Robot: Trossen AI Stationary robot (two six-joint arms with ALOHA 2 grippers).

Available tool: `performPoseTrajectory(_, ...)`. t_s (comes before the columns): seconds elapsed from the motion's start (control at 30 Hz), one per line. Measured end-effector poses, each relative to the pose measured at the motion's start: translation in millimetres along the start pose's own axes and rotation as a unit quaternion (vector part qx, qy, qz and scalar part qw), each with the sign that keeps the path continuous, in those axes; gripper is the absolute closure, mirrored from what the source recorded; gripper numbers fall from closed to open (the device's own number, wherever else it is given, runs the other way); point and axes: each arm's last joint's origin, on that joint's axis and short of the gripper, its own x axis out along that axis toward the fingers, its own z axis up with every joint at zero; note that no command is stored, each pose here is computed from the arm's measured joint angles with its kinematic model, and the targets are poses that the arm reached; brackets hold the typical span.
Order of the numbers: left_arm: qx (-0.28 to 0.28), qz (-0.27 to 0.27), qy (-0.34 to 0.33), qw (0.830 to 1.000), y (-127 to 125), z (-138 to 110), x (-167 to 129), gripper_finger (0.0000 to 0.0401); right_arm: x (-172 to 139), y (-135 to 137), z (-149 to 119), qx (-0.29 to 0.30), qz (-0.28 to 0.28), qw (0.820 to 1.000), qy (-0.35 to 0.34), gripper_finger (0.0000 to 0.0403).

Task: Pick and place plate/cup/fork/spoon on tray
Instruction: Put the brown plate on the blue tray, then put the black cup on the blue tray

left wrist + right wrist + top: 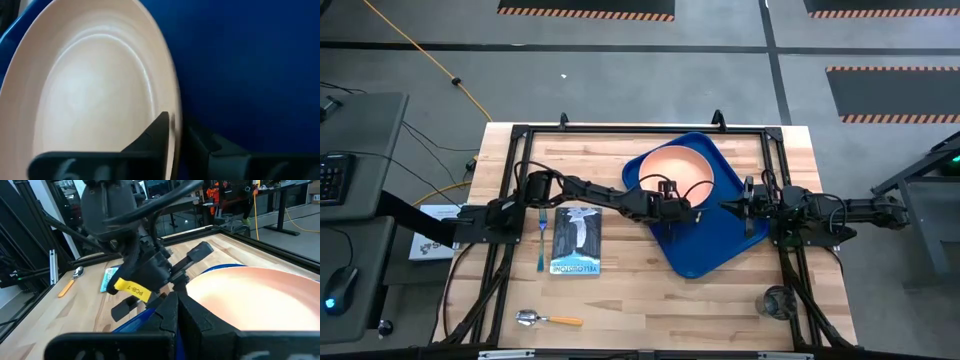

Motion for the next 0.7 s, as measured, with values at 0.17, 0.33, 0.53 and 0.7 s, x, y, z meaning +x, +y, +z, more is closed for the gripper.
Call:
performPoseTrajectory(0.17,0.003,-0.002,-0.002,1.000,-3.3,0.7,-1.4,0.0311,0.0,0.0,0.1,0.000,0.000,1.000,0.000,0.0402)
performPoseTrajectory(0.33,0.007,-0.010,-0.008,1.000,-5.6,4.6,-10.6,0.0266,0.0,0.0,0.0,0.000,0.000,1.000,0.000,0.0402)
performPoseTrajectory(0.53,0.020,-0.019,0.007,1.000,3.4,17.1,-44.1,0.0230,0.0,0.0,0.1,0.000,0.000,1.000,0.000,0.0402)
performPoseTrajectory(0.7,-0.012,-0.030,-0.021,0.999,21.5,26.8,-87.0,0.0224,0.2,0.0,-0.2,0.000,0.000,1.000,0.001,0.0402)
